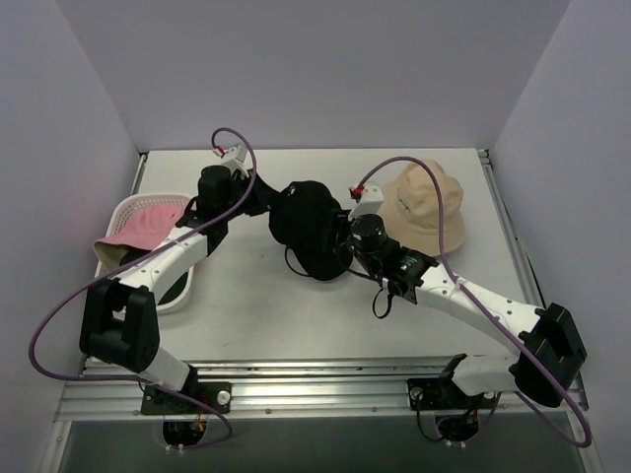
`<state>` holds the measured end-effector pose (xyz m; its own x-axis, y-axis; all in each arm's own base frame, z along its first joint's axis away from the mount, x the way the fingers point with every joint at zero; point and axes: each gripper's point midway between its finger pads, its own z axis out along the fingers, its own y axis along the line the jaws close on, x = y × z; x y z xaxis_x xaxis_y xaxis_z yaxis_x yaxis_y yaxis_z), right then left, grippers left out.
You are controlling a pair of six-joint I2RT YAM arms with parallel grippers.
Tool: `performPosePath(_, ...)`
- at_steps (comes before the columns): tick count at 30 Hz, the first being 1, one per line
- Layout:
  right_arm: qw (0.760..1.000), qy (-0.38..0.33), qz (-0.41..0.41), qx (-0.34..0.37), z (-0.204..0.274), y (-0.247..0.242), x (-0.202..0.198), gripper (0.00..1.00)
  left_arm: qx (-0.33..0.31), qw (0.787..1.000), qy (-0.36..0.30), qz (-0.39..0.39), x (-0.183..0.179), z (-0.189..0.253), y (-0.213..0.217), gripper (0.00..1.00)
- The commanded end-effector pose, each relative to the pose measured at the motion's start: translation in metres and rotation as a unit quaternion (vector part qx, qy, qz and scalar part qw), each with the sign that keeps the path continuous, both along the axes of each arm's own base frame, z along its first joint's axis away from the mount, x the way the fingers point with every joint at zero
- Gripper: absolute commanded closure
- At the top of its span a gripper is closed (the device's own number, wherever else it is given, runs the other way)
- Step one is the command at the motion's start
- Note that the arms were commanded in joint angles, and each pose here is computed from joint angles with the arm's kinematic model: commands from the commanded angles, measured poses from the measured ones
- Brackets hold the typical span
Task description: Stack the hats
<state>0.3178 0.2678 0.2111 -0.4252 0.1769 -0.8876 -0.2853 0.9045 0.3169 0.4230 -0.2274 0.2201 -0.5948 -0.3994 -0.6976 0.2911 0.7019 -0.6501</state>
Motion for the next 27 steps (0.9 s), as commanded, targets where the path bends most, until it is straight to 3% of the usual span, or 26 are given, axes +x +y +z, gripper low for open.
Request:
performPosePath(1, 0.999, -0.011, -0.041, -0.01, 0.005, -0.022, 0.012, 0.51, -0.003, 0.998, -0.045, 0.031, -0.004, 0.03, 0.005, 0.79)
performPosePath(3, 0.999, -0.01, -0.047, -0.011, 0.006, -0.03, 0.018, 0.51, -0.003, 0.999, -0.04, 0.029, -0.009, 0.028, 0.005, 0.78)
performPosePath(7, 0.998, -0.016, -0.05, -0.016, 0.014, -0.036, 0.016, 0.51, 0.003, 0.998, -0.042, 0.036, -0.018, 0.027, 0.007, 0.66)
performPosePath(15, 0.999, -0.02, -0.023, -0.009, 0.023, -0.031, 0.006, 0.51, 0.016, 0.997, -0.051, 0.057, -0.037, 0.036, 0.017, 0.65)
performPosePath(21, 1.0, -0.016, -0.011, -0.01, 0.015, -0.026, 0.0, 0.51, 0.032, 0.996, -0.052, 0.067, -0.049, 0.038, 0.021, 0.56)
performPosePath(27, 1.0, -0.013, -0.004, -0.013, 0.012, -0.022, -0.006, 0.5, 0.045, 0.994, -0.047, 0.086, -0.05, 0.036, 0.028, 0.54)
